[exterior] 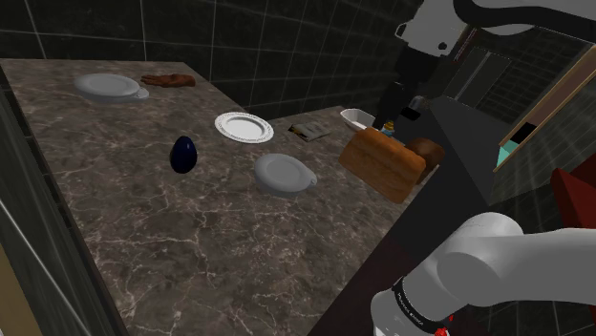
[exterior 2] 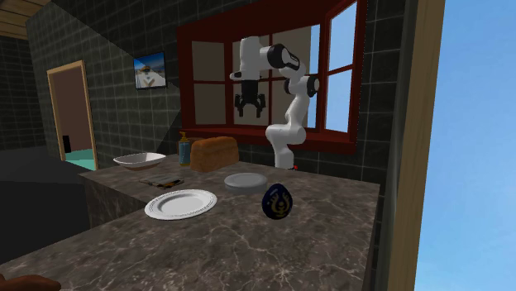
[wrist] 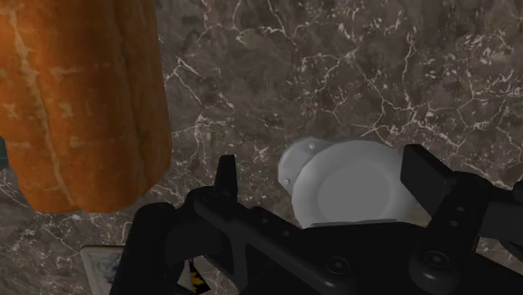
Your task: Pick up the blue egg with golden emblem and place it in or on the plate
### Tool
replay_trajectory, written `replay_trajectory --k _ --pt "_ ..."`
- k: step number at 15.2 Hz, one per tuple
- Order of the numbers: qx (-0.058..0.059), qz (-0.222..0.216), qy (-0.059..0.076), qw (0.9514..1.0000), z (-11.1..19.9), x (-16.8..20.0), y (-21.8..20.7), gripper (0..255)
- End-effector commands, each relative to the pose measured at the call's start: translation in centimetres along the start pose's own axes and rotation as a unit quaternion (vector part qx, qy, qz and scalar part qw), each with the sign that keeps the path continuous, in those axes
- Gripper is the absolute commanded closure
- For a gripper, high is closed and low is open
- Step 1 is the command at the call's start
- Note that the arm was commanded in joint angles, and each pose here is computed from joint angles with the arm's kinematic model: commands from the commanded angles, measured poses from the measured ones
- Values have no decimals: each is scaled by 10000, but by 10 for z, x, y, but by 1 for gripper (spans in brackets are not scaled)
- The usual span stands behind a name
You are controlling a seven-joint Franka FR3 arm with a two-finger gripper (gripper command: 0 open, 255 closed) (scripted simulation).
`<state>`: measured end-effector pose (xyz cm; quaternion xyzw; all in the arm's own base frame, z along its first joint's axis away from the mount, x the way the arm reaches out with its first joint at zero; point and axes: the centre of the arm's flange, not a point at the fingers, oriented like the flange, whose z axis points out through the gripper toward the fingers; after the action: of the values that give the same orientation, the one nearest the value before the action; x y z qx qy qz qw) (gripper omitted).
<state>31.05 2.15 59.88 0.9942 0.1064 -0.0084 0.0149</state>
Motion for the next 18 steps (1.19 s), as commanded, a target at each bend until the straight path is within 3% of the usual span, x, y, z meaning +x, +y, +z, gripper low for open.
replay_trajectory --k 1,18 --pt "0 0 0 10000 0 0 0 0" --pt "701 409 457 9957 89 134 -122 0"
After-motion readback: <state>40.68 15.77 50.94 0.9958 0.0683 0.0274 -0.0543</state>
